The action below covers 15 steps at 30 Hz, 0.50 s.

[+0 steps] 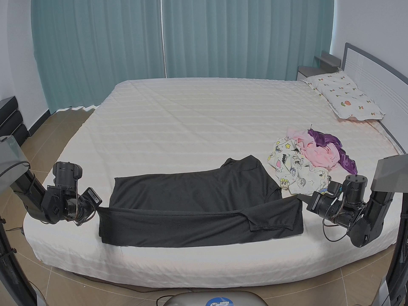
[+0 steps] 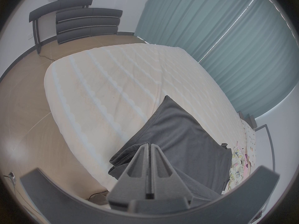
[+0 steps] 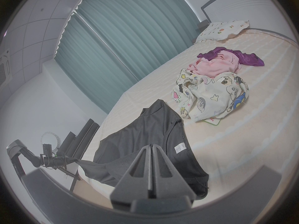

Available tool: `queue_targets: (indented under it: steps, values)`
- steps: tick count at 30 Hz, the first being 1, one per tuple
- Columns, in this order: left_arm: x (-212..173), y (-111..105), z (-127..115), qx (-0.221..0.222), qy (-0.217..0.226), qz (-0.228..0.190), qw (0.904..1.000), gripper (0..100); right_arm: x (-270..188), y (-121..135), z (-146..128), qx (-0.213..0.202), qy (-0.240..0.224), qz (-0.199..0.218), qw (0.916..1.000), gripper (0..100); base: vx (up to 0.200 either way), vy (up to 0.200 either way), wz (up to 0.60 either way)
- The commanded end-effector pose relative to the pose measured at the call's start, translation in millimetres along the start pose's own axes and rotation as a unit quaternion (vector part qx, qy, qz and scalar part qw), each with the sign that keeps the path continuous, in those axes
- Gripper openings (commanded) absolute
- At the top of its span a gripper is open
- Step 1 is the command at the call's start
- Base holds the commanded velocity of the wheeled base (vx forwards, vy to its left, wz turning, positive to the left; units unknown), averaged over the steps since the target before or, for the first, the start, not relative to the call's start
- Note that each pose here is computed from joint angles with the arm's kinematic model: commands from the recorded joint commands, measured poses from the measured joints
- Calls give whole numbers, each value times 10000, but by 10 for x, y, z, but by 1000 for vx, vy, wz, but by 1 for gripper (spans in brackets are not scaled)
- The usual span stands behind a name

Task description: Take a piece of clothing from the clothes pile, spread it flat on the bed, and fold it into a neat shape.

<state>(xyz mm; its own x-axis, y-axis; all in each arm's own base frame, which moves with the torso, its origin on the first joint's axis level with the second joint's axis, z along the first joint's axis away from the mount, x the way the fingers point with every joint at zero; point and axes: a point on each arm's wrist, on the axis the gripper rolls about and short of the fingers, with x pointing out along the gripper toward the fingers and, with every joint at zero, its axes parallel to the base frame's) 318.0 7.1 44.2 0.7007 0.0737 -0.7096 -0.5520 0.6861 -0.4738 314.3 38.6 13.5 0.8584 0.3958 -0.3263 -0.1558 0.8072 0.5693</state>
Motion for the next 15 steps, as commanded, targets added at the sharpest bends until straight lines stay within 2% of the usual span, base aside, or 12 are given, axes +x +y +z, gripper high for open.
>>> queue_targets:
  steps: [1,7,15]
  values:
    - [265,32,-59,4,164,176,9997,0,205,-122,-81,30,111,-69,9999,0,0,0,0]
    - [581,95,-115,-9,298,399,9988,0,449,-275,-194,101,301,-209,9993,0,0,0,0]
    - [813,48,-127,3,298,375,9989,0,687,-413,-275,125,322,-231,9991,0,0,0,0]
